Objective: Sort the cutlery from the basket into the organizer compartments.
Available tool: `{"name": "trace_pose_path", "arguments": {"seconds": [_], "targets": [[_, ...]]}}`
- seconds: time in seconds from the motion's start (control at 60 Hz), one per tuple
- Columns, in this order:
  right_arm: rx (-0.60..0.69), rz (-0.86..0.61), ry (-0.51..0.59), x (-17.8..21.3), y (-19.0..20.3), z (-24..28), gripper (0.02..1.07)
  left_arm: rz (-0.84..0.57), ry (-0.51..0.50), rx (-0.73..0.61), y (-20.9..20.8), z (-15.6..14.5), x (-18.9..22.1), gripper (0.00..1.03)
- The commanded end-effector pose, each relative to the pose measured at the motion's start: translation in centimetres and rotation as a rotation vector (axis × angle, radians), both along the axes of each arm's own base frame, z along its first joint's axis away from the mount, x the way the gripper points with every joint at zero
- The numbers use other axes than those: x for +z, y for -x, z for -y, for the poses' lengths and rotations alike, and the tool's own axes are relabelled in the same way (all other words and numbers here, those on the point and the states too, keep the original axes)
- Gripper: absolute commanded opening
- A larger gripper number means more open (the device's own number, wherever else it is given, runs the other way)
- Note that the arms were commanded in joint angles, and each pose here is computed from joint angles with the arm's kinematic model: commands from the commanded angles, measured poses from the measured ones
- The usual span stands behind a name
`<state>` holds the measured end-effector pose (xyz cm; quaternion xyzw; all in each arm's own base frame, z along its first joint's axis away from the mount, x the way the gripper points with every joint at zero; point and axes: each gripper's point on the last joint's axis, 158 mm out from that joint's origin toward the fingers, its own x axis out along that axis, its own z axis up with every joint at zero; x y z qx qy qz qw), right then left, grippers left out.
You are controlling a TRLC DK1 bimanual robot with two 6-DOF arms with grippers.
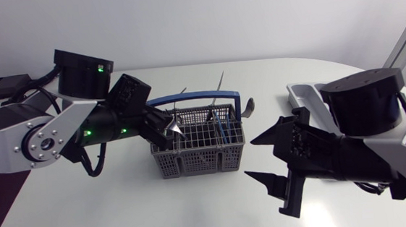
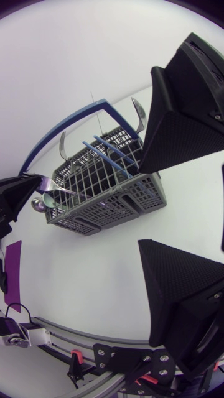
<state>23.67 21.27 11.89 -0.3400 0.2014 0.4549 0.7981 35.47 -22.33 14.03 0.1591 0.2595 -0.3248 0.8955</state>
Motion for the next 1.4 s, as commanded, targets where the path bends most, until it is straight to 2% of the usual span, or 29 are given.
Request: {"name": "trace_pose_path", "arguments": {"seconds": [0.0,0.067,0.233,0.317,0.35,0.467,0.817,1.133,1.383], "targets": [[-0.004,-0.031,0.02,-1.4,0.3,0.1,0.79,-0.001,-0.021,-0.022,0.0,-0.6,-1.3,0.24],[-0.004,-0.03,0.019,-1.5,0.3,0.1,0.79,0.01,-0.02,-0.025,-0.2,-0.5,-1.4,0.19],[-0.002,-0.03,0.022,-1.6,0.2,0.0,0.79,0.018,-0.025,-0.047,0.1,-0.4,-1.7,0.18],[-0.002,-0.032,0.023,-1.6,0.2,0.0,0.79,0.026,-0.021,-0.049,0.1,-0.3,-1.6,0.1],[-0.002,-0.034,0.025,-1.7,0.2,0.0,0.79,0.027,-0.017,-0.047,0.1,-0.4,-1.5,0.04],[-0.002,-0.038,0.028,-1.8,0.1,0.0,0.79,0.008,0.01,-0.09,0.7,0.4,-1.5,0.04],[0.0,-0.046,0.035,-2.1,0.1,-0.1,0.79,0.001,0.036,-0.1,1.1,-0.1,-1.2,0.04],[0.002,-0.047,0.043,-2.4,-0.1,-0.4,0.79,0.06,0.064,-0.089,1.6,-0.9,1.2,0.04],[0.003,-0.053,0.047,-2.8,0.0,-0.4,0.79,0.085,0.065,-0.1,2.2,-0.1,4.0,0.04]]}}
